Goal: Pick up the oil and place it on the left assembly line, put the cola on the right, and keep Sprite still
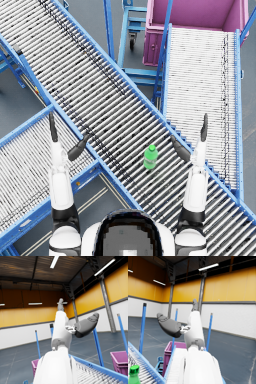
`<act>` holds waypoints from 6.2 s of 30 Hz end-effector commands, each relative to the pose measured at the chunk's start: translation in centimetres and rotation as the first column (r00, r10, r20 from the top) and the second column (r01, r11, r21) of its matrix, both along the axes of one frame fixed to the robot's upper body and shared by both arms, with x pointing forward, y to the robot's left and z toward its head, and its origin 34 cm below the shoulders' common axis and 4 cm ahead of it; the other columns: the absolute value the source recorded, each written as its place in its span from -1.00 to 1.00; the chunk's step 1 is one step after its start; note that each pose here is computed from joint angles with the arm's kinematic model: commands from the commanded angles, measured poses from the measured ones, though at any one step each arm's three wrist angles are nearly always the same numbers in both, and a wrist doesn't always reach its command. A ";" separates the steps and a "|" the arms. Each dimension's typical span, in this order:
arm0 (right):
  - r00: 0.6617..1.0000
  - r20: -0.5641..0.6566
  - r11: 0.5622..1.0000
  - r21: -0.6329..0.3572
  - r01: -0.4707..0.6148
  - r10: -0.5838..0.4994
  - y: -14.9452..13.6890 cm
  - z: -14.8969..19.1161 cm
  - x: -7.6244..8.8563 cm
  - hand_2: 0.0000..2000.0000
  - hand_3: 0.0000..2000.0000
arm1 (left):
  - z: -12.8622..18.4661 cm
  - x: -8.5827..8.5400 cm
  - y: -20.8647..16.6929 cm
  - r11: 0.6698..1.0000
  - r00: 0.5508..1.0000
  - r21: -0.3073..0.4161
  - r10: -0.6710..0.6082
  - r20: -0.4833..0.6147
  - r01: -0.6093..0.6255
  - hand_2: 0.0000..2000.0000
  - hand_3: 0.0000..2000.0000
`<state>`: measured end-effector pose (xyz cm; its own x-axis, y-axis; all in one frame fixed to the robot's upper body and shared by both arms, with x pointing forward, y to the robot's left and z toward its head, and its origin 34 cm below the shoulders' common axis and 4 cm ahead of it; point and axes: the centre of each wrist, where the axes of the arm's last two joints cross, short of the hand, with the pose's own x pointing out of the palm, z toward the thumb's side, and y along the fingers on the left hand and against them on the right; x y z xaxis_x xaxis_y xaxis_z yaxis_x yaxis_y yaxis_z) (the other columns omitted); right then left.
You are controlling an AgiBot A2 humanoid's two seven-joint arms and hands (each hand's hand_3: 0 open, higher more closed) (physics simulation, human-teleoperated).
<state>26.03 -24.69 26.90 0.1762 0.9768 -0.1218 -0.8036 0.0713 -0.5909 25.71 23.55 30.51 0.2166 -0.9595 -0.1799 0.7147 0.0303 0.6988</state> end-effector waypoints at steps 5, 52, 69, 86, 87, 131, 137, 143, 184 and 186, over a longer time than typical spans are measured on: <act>1.000 0.014 1.000 0.001 0.003 -0.003 -0.1 0.3 -0.1 -1.00 -1.00 | 0.0 0.0 0.0 1.000 1.000 -0.001 0.001 0.000 -0.001 -1.00 -1.00; 0.903 -0.174 0.918 0.135 -0.373 0.393 3.2 -2.4 -0.1 -1.00 -1.00 | -4.7 0.1 -2.5 0.931 0.910 -0.240 -0.333 -0.248 0.275 -1.00 -1.00; 0.774 -0.264 0.816 0.241 -0.525 0.575 4.6 -4.0 -0.6 -1.00 -1.00 | -7.6 -0.3 -3.5 0.851 0.786 -0.404 -0.489 -0.378 0.335 -1.00 -1.00; 0.773 -0.264 0.816 0.242 -0.525 0.576 4.6 -4.0 -0.6 -1.00 -1.00 | -7.6 -0.3 -3.5 0.851 0.786 -0.405 -0.489 -0.378 0.335 -1.00 -1.00; 0.773 -0.264 0.816 0.242 -0.525 0.576 4.6 -4.0 -0.6 -1.00 -1.00 | -7.6 -0.3 -3.5 0.851 0.786 -0.405 -0.489 -0.378 0.335 -1.00 -1.00; 0.773 -0.264 0.816 0.242 -0.525 0.576 4.6 -4.0 -0.6 -1.00 -1.00 | -7.6 -0.3 -3.5 0.851 0.786 -0.405 -0.489 -0.378 0.335 -1.00 -1.00; 0.773 -0.264 0.816 0.242 -0.525 0.576 4.6 -4.0 -0.6 -1.00 -1.00 | -7.6 -0.3 -3.5 0.851 0.786 -0.405 -0.489 -0.378 0.335 -1.00 -1.00; 0.773 -0.264 0.816 0.242 -0.525 0.576 4.6 -4.0 -0.6 -1.00 -1.00 | -7.6 -0.3 -3.5 0.851 0.786 -0.405 -0.489 -0.378 0.335 -1.00 -1.00; 0.773 -0.264 0.816 0.242 -0.525 0.576 4.6 -4.0 -0.6 -1.00 -1.00 | -7.6 -0.3 -3.5 0.851 0.786 -0.405 -0.489 -0.378 0.335 -1.00 -1.00; 0.773 -0.264 0.816 0.242 -0.525 0.576 4.6 -4.0 -0.6 -1.00 -1.00 | -7.6 -0.3 -3.5 0.851 0.786 -0.405 -0.489 -0.378 0.335 -1.00 -1.00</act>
